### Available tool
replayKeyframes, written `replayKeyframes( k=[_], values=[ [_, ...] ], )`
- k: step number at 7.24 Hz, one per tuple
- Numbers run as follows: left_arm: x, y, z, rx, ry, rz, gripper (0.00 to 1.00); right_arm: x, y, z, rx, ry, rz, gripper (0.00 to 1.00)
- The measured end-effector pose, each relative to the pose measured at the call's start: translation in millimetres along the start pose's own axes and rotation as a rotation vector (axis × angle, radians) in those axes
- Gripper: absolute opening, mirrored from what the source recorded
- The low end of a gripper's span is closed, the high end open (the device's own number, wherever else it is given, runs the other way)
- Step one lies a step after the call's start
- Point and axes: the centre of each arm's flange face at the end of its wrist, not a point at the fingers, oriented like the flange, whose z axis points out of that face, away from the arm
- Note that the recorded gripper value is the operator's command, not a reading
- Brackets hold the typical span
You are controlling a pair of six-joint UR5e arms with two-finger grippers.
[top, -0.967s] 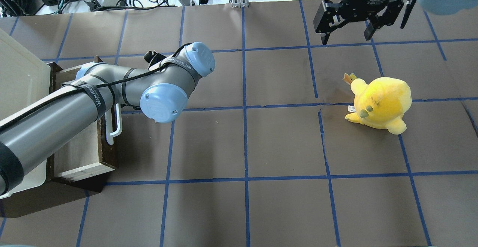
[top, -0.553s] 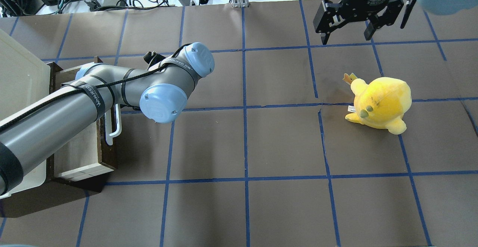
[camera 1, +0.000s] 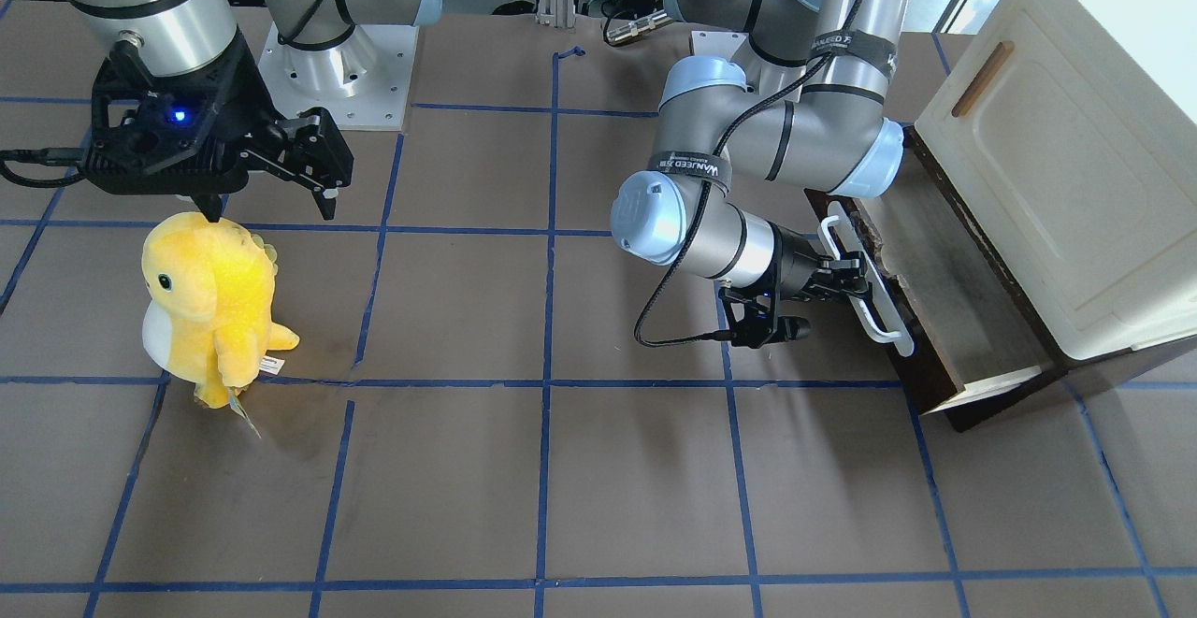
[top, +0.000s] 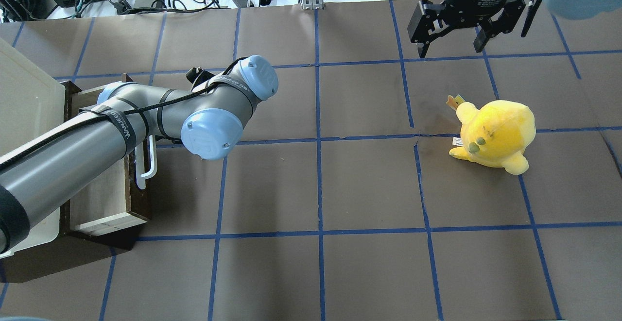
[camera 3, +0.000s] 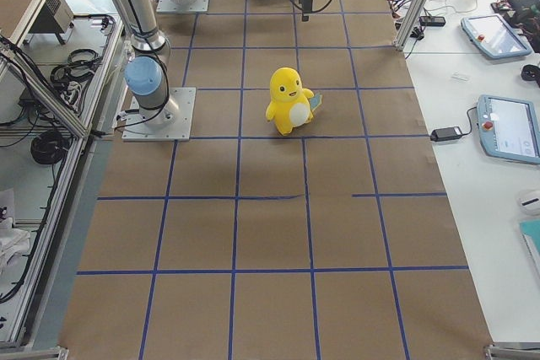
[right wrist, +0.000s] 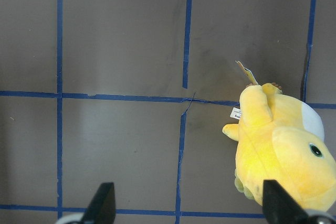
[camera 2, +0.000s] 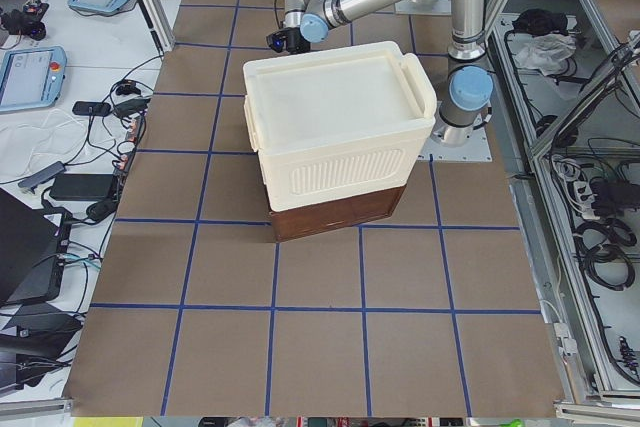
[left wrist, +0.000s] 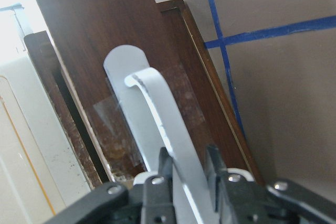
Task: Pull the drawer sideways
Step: 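Keep pulling the drawer outward with the left gripper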
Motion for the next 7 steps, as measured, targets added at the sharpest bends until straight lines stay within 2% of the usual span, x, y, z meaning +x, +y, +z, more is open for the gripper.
replayKeyframes(
  k=[1,3,5,7],
  values=[
    [-0.4,0.1,0.0,0.0,-0.001,0.0,0.28,0.0,0.0,0.0,0.0,0.0,-0.001,1.0],
    [-1.0,0.2,-0.1,0.001,-0.002,-0.001,0.41,0.0,0.0,0.0,0.0,0.0,0.0,1.0],
    [-0.4,0.5,0.5,0.0,-0.004,0.0,0.7,0.0,0.0,0.0,0.0,0.0,0.0,1.0],
    [2.1,2.0,2.8,-0.005,-0.005,0.0,0.83,0.0,0.0,0.0,0.0,0.0,0.0,1.0]
  ],
)
